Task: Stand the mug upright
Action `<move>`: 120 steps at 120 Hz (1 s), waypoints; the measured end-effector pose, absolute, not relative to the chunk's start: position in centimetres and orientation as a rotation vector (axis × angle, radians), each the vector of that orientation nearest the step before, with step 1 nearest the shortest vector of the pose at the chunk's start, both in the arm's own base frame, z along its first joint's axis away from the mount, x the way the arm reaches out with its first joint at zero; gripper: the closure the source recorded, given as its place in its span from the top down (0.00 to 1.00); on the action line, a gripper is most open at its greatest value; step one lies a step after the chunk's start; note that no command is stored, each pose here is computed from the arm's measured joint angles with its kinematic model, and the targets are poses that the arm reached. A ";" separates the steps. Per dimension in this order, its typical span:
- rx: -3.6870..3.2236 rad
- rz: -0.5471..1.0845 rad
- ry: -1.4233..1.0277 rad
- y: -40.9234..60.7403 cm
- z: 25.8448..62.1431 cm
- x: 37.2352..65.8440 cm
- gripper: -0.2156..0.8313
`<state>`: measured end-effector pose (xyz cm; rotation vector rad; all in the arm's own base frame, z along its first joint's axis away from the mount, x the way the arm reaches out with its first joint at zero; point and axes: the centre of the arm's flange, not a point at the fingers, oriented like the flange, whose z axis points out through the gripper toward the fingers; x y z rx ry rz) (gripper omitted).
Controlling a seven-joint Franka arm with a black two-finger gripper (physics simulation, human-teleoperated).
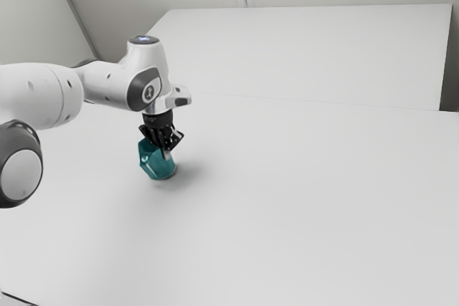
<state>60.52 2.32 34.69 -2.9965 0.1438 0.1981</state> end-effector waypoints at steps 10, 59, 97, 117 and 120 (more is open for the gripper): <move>-2.991 0.216 0.141 2.3 34.1 60.5 0.05; -3.011 0.189 0.133 2.0 35.6 60.4 0.62; -3.003 -0.133 0.162 2.7 50.5 60.9 0.76; -2.979 -0.205 0.162 3.9 58.6 60.0 0.78; -2.979 -0.206 0.164 4.0 59.4 59.8 0.78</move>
